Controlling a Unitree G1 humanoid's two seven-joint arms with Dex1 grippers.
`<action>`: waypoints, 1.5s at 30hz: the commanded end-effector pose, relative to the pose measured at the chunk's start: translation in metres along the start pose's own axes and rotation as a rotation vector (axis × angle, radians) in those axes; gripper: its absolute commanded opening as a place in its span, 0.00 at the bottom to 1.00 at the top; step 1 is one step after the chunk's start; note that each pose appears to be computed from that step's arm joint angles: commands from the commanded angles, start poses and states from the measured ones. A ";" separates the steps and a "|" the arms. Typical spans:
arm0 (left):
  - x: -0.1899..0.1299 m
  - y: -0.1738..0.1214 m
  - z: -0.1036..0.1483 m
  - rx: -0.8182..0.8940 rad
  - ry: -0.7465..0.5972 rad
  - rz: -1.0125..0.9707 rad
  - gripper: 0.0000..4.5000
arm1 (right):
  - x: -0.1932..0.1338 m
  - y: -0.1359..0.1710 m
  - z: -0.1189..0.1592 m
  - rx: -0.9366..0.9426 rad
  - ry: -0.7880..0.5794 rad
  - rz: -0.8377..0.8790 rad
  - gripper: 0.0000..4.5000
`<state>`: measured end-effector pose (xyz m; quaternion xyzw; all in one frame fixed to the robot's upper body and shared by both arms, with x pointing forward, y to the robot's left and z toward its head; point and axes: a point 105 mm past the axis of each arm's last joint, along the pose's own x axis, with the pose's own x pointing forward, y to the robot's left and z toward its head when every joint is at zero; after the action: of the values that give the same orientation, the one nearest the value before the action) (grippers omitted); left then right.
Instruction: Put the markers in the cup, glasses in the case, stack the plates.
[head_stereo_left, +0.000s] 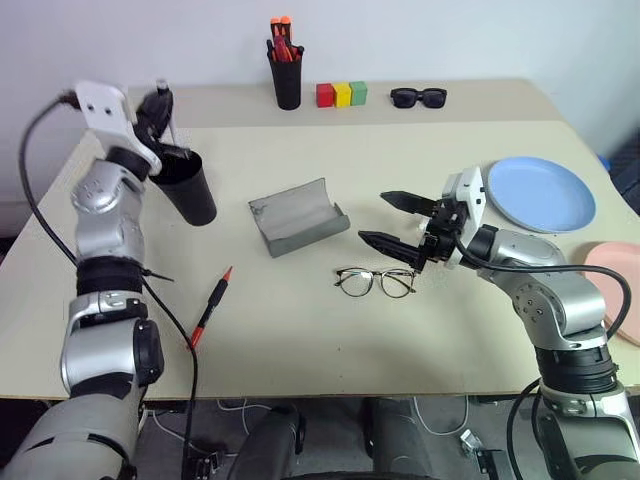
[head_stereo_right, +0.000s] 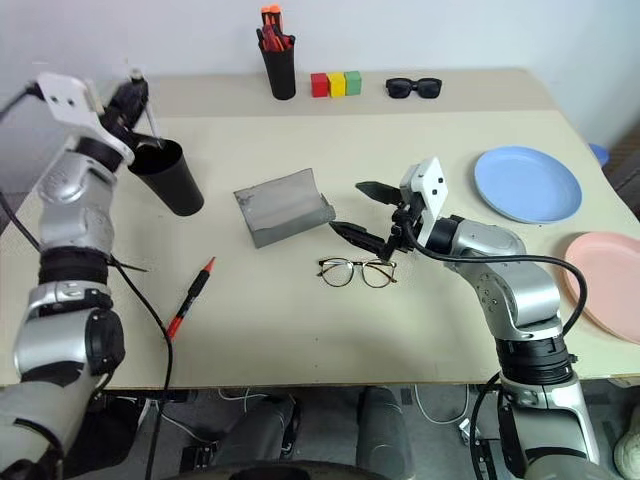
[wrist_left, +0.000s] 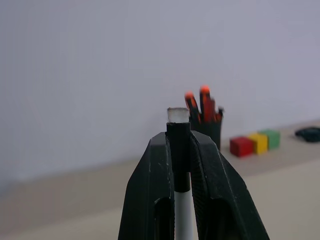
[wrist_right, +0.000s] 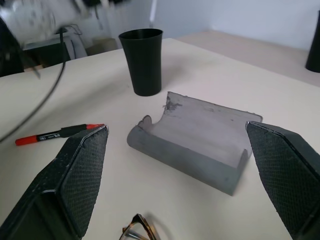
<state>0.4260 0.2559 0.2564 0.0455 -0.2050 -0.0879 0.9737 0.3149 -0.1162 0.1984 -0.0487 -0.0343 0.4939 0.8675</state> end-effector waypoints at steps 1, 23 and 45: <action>-0.005 0.004 0.008 -0.002 -0.044 0.007 0.01 | 0.000 0.004 0.013 -0.054 -0.035 0.007 1.00; -0.047 -0.063 0.061 -0.047 0.215 -0.370 1.00 | -0.003 -0.003 0.010 -0.055 -0.024 0.017 1.00; -0.174 -0.098 -0.052 -0.037 1.179 -0.380 1.00 | -0.025 0.008 -0.004 -0.022 0.059 0.100 1.00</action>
<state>0.2774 0.1932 0.1257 0.0913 0.3828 -0.2299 0.8901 0.2989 -0.1358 0.1794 -0.0562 0.0181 0.5320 0.8447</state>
